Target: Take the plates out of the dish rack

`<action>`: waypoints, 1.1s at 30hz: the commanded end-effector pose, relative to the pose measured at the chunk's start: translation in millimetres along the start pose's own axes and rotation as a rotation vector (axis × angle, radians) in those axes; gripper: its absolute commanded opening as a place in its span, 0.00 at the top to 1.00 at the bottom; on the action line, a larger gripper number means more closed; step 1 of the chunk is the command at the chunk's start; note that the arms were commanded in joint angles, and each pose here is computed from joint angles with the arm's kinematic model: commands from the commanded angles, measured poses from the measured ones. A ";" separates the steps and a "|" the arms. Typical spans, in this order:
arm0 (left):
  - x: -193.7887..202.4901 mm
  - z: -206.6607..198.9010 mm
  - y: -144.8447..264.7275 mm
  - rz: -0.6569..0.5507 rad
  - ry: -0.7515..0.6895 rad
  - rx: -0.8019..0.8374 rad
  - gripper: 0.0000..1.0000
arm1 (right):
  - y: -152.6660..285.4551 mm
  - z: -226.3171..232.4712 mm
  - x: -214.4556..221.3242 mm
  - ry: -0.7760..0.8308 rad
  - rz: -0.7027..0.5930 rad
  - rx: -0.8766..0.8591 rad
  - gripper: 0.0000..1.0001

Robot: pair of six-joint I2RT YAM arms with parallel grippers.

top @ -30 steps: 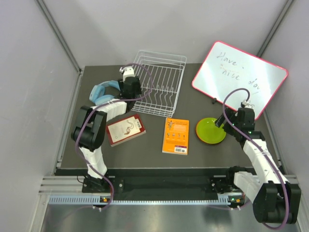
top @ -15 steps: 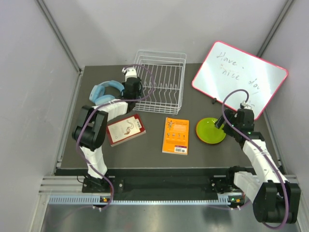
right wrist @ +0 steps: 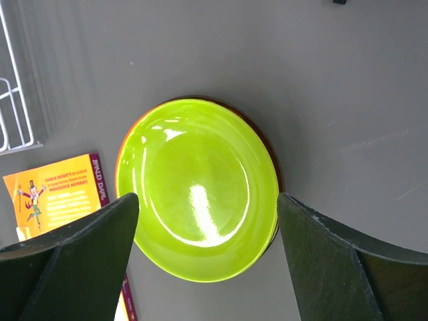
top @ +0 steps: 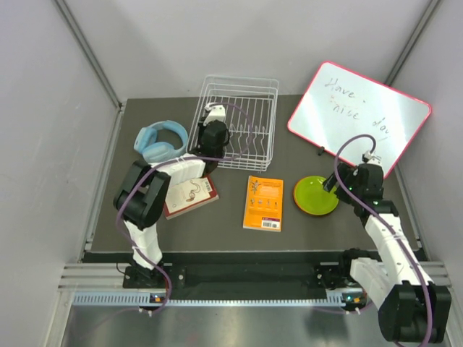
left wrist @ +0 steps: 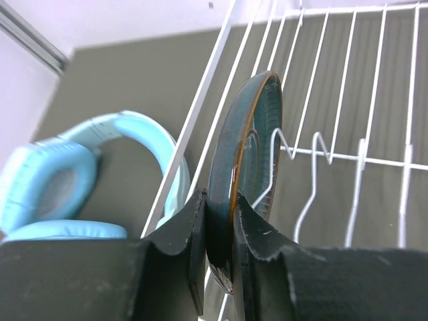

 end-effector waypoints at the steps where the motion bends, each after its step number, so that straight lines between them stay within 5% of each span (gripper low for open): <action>1: -86.3 14.1 29.6 -0.233 0.088 -0.087 1.00 | 8.2 -1.5 -10.5 0.007 -0.036 0.012 0.16; 10: -147.0 25.8 96.1 -0.315 0.188 -0.037 1.00 | 26.8 7.5 -20.9 0.005 -0.086 -0.034 0.15; 12: -140.9 17.0 105.7 -0.244 0.175 0.064 1.00 | 32.3 17.3 -23.9 0.012 -0.102 -0.095 0.15; 16: -134.6 -14.7 136.2 -0.106 0.383 0.360 1.00 | 41.5 43.2 -32.3 -0.008 -0.151 -0.256 0.14; 20: -87.4 -63.8 170.2 0.130 0.505 0.694 1.00 | 49.6 65.7 -44.0 -0.031 -0.208 -0.398 0.13; 25: -58.9 -100.7 197.7 0.306 0.688 0.915 1.00 | 53.7 83.0 -40.5 -0.054 -0.202 -0.525 0.13; 33: -45.1 -136.9 235.8 0.428 0.756 1.106 1.00 | 51.4 96.5 -32.3 -0.097 -0.194 -0.614 0.13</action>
Point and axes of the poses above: each gripper's point midway between its finger pads, its own y axis back along the fingers, its own z axis along the line the jaws close on, x = y × z, the point moved 2 cm from there along y, back along the fingers, and after that the axes turned 12 degrees about y, right-handed, at the moved point
